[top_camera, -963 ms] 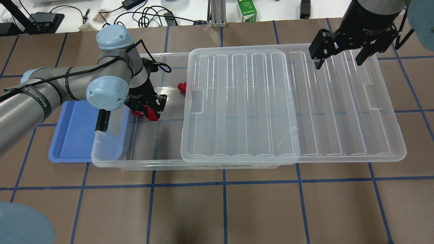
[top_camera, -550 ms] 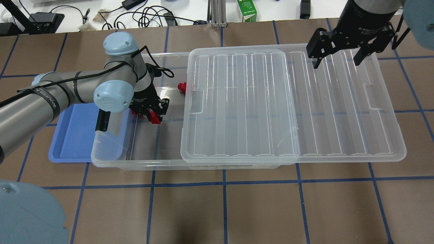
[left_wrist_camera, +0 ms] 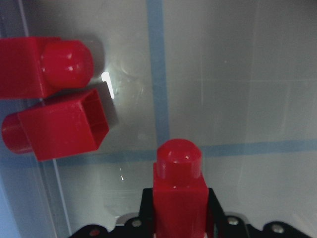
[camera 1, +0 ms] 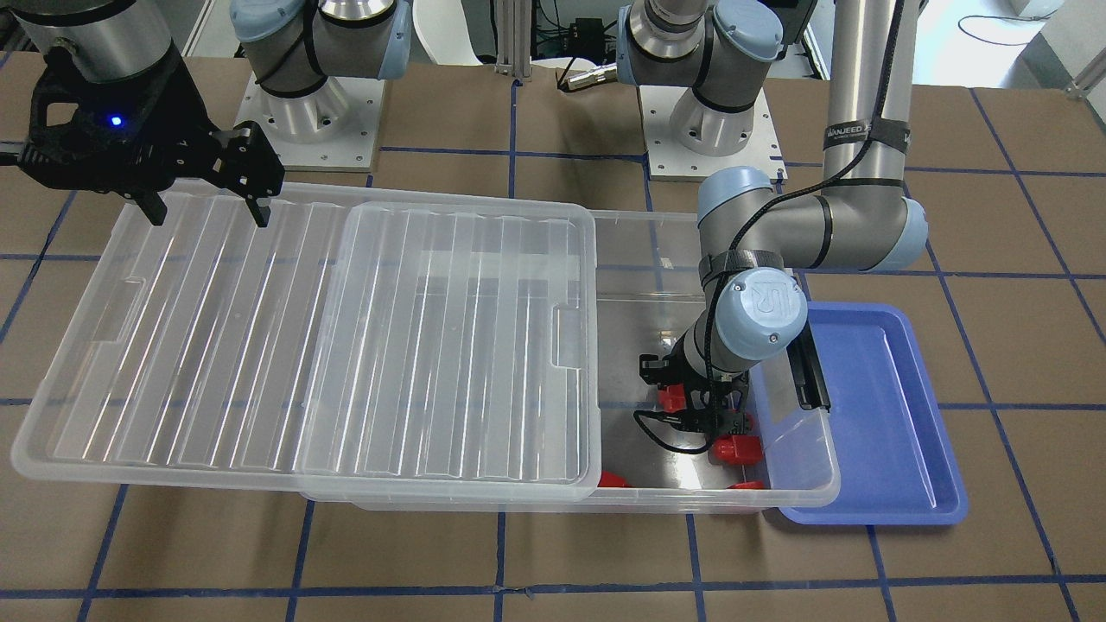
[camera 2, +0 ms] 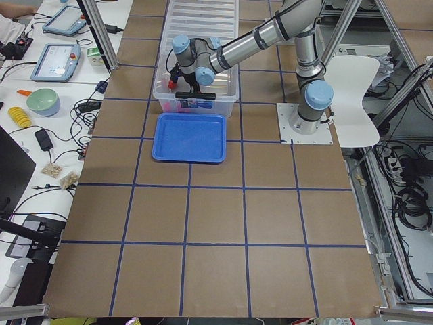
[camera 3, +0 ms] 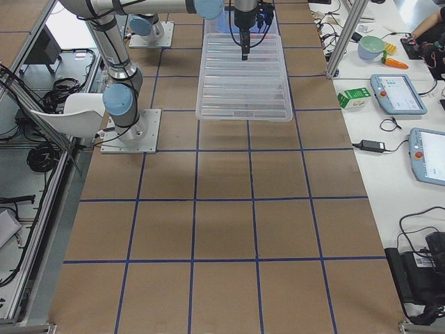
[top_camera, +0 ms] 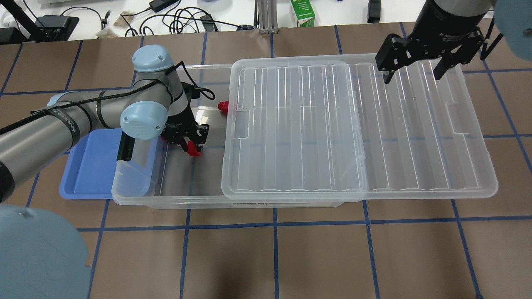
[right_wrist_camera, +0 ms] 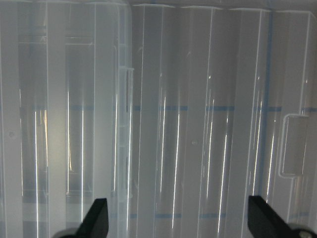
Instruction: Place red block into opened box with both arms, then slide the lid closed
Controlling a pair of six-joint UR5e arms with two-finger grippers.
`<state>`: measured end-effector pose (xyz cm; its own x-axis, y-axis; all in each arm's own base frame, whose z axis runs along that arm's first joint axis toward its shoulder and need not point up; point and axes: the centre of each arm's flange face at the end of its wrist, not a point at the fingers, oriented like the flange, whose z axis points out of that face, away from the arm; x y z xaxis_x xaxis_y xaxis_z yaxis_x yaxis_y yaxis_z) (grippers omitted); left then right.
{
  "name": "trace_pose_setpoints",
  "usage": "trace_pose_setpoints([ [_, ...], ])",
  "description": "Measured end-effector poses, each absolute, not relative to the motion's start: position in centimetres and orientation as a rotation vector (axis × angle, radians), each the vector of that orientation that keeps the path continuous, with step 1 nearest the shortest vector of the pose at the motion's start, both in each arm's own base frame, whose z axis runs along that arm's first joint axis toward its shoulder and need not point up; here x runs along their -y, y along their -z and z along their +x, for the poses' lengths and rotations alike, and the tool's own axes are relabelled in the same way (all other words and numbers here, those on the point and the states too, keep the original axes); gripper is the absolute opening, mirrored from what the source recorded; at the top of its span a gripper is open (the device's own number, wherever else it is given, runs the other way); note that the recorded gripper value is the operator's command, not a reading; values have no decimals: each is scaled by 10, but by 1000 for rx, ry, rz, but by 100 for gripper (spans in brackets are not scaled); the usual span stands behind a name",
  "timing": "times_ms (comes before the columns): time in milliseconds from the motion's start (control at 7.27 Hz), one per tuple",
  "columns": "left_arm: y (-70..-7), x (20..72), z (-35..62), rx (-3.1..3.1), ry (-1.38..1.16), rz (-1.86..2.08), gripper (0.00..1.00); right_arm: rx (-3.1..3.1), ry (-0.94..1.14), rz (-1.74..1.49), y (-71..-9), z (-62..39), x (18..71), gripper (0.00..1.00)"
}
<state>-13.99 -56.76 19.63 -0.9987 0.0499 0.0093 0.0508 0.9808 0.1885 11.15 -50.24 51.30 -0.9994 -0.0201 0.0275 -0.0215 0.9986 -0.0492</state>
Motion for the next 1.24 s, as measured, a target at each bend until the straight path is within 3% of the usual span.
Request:
trace_pose_setpoints([
  [688, -227, 569, -139, 3141, 240, -65, 100, 3113, -83, 18, -515, 98, 507, 100],
  [1239, -339, 550, -144, 3140, 115, -76, 100, 3103, -57, 135, -515, -7, 513, 100],
])
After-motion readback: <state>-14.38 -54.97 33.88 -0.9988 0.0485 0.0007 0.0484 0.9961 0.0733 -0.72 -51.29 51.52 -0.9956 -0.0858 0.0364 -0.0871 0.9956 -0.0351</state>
